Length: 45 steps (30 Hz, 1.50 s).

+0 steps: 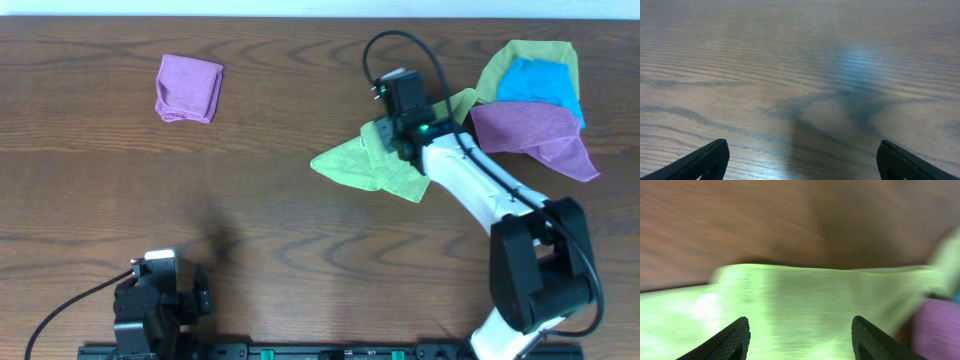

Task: Fold the cloth

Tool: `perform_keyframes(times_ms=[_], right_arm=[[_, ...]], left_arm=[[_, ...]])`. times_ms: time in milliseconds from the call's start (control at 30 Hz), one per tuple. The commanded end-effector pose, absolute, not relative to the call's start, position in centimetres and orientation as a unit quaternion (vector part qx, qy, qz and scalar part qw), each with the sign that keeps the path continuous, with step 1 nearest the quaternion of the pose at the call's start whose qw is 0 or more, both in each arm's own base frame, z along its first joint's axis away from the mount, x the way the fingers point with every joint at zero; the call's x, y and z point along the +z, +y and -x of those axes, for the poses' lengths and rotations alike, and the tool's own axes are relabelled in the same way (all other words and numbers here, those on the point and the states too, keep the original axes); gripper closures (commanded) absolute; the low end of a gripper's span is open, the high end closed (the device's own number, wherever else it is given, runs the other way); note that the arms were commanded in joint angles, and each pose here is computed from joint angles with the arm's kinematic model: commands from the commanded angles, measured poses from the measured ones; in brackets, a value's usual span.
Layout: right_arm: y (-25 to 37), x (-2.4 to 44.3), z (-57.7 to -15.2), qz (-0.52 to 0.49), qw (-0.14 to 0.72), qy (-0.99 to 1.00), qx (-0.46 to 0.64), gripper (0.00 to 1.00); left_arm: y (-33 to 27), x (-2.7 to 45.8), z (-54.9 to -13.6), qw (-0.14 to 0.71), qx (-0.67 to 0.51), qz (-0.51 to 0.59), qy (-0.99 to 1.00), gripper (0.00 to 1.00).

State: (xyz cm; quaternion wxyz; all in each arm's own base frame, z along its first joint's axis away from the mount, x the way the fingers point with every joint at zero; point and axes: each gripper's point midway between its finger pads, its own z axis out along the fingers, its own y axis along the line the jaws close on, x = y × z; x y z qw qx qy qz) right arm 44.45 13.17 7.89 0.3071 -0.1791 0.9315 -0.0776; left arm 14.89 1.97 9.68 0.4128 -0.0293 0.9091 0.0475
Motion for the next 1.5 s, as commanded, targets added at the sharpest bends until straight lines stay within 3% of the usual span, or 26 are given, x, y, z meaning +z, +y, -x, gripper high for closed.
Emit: perform_keyframes(times_ms=[0, 567, 1133, 1467], right_arm=[[17.0, 7.8, -43.5, 0.161, 0.304, 0.939, 0.011, 0.34], [19.1, 3.6, -42.7, 0.157, 0.267, 0.95, 0.027, 0.38], [17.2, 1.2, -43.9, 0.113, 0.263, 0.958, 0.009, 0.49], [17.0, 1.4, -44.3, 0.109, 0.271, 0.956, 0.003, 0.91]], left_arm=[[1.8, 9.3, -14.7, 0.408, 0.046, 0.023, 0.912, 0.05], [1.8, 9.3, -14.7, 0.407, 0.046, 0.023, 0.912, 0.05], [1.8, 9.3, -14.7, 0.407, 0.046, 0.023, 0.912, 0.05], [1.8, 9.3, -14.7, 0.408, 0.046, 0.023, 0.912, 0.05]])
